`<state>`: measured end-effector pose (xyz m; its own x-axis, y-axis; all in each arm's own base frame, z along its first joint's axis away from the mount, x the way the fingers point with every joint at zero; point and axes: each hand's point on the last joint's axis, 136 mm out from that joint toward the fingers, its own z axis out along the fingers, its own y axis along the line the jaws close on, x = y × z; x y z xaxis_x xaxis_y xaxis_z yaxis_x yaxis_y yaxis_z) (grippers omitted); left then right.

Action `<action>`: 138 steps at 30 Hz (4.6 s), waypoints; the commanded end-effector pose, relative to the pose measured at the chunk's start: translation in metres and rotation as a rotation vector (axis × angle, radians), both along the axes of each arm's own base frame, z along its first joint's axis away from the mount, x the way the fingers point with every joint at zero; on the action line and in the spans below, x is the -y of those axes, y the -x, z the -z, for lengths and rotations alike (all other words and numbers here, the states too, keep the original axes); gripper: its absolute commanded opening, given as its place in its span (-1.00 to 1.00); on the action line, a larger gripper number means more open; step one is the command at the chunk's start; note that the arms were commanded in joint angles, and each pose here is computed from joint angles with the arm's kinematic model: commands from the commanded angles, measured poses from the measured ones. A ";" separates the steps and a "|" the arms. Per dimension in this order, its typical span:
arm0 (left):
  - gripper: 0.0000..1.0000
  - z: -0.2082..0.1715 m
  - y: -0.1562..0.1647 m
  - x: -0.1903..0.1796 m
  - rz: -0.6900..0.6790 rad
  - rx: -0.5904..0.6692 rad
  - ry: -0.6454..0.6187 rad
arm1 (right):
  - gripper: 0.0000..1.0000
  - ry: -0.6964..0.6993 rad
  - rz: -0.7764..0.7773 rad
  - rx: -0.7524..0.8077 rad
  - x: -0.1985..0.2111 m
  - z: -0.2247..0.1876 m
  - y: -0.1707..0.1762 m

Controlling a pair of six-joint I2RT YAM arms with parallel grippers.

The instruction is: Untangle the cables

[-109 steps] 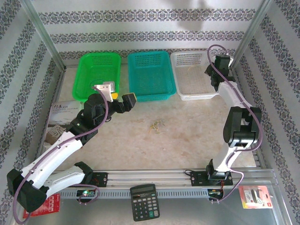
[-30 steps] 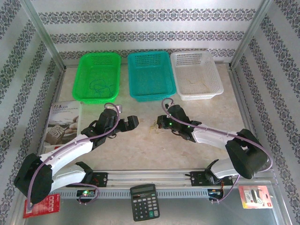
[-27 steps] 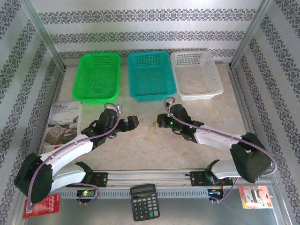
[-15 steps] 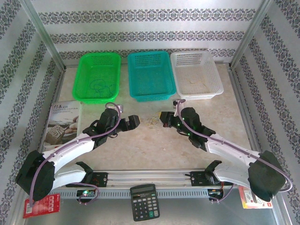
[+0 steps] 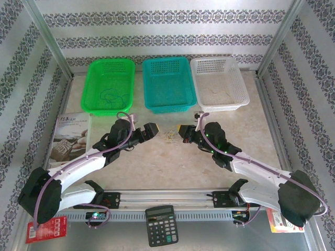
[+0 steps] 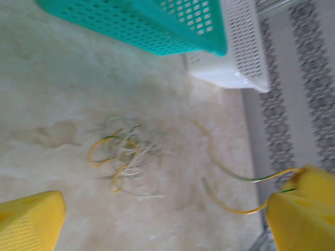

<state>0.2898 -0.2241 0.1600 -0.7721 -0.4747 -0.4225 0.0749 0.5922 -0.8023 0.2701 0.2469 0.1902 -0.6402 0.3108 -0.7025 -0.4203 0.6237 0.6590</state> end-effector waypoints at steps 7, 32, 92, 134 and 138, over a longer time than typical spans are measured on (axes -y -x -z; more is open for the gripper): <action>0.87 -0.056 -0.008 0.033 0.014 0.034 0.321 | -1.00 -0.018 -0.055 0.014 -0.016 0.002 -0.001; 0.84 -0.052 -0.003 0.075 0.080 0.015 0.378 | -1.00 -0.040 -0.073 0.038 -0.031 -0.009 -0.005; -1.00 -0.095 -0.029 0.063 0.053 0.286 0.383 | -0.21 0.005 -0.232 -0.070 -0.069 0.037 0.026; -1.00 -0.117 0.008 0.074 0.330 0.547 0.172 | 0.17 -0.380 -0.051 -0.115 -0.023 -0.082 -0.063; -1.00 -0.117 0.009 0.074 0.330 0.548 0.173 | -0.10 -0.406 -0.067 -0.124 -0.029 -0.084 -0.066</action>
